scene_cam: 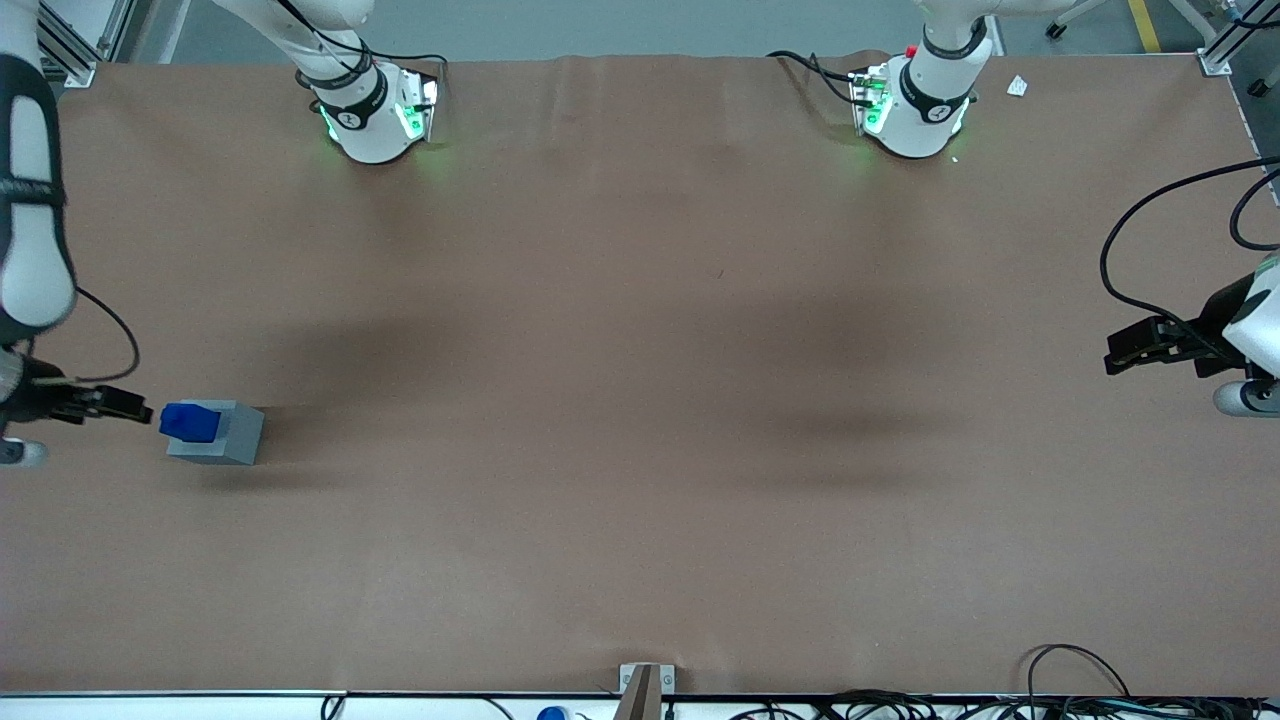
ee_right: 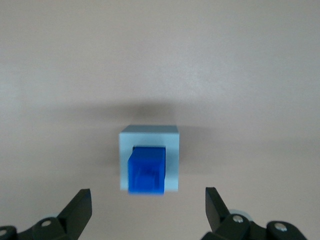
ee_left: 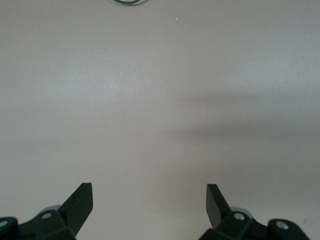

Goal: Insert blue part into gray base with right arm
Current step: 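Open the right gripper and raise it away from the base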

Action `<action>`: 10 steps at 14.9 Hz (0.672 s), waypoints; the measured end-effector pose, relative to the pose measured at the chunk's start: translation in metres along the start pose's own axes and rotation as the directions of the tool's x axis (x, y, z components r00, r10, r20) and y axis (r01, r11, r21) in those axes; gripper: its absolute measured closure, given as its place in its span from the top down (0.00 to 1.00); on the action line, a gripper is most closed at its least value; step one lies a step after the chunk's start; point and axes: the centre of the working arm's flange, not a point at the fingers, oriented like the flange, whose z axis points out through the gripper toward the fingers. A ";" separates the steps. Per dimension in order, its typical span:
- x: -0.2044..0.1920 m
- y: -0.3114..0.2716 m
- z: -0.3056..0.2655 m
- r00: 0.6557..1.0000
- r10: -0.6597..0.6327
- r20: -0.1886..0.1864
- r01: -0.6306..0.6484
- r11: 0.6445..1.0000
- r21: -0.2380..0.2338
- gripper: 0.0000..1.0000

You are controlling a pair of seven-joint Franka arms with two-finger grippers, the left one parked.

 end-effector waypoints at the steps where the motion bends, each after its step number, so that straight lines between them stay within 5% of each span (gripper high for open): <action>1: -0.008 -0.003 -0.025 1.000 0.006 -0.004 -0.006 1.000 0.004 1.00; 10: -0.092 -0.078 -0.176 0.996 0.092 -0.004 -0.092 0.996 -0.005 1.00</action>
